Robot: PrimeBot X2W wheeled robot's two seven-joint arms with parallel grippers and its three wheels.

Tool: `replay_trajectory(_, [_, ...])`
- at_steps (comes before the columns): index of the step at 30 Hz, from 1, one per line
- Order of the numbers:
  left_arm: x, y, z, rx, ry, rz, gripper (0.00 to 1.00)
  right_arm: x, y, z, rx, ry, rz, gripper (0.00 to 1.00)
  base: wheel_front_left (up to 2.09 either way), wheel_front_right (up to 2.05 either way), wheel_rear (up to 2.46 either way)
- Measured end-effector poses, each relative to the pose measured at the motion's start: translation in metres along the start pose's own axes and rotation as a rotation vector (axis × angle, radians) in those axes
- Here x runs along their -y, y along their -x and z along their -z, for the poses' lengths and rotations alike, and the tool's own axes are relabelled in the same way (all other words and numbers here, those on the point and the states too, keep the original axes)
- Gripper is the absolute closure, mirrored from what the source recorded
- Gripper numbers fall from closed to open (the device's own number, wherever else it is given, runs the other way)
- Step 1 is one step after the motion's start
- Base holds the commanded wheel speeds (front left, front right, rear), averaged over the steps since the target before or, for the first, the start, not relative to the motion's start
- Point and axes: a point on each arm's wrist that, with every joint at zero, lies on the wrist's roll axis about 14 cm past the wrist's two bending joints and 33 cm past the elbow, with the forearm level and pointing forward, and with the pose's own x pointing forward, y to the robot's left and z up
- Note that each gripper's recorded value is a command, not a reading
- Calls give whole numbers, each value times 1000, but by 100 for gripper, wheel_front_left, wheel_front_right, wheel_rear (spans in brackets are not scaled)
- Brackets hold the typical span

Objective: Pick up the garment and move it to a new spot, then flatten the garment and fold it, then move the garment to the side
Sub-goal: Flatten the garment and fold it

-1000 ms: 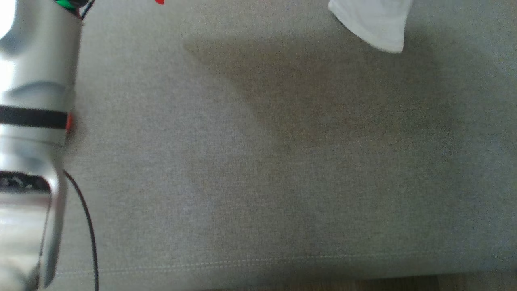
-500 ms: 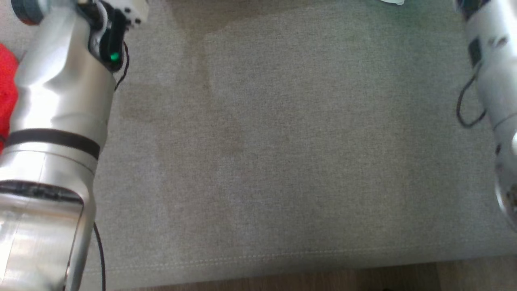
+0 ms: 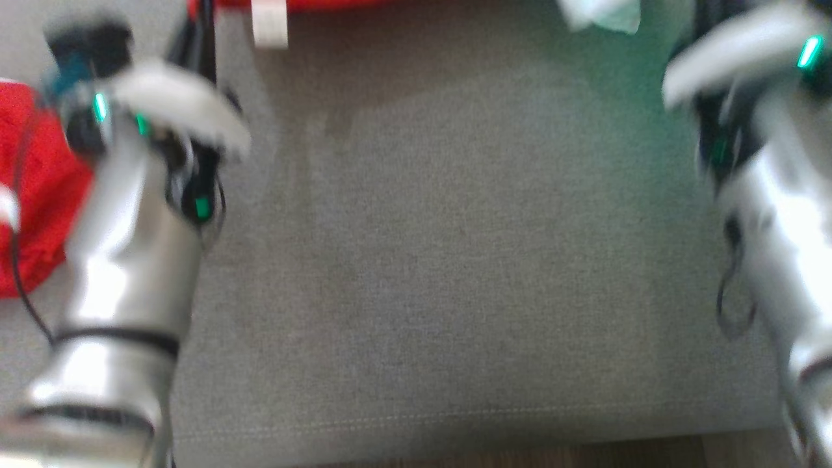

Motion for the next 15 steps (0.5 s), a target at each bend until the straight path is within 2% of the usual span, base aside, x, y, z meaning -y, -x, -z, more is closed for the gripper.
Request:
replay_trajectory(6, [-4, 65, 33, -31, 30, -36, 100, 12, 79, 51, -65, -63, 17, 100, 0, 0, 0])
replay_trajectory(9, [2, 93, 41, -32, 27, -29, 100, 18, 117, 56, -42, -111, 39, 100, 0, 0, 0])
replay_trajectory(10, [6, 111, 44, -30, 19, -24, 100, 23, 143, 57, -37, -127, 58, 100, 0, 0, 0])
replay_trajectory(15, [10, 149, 47, -22, 10, -33, 100, 27, 207, 66, -98, -128, 111, 100, 0, 0, 0])
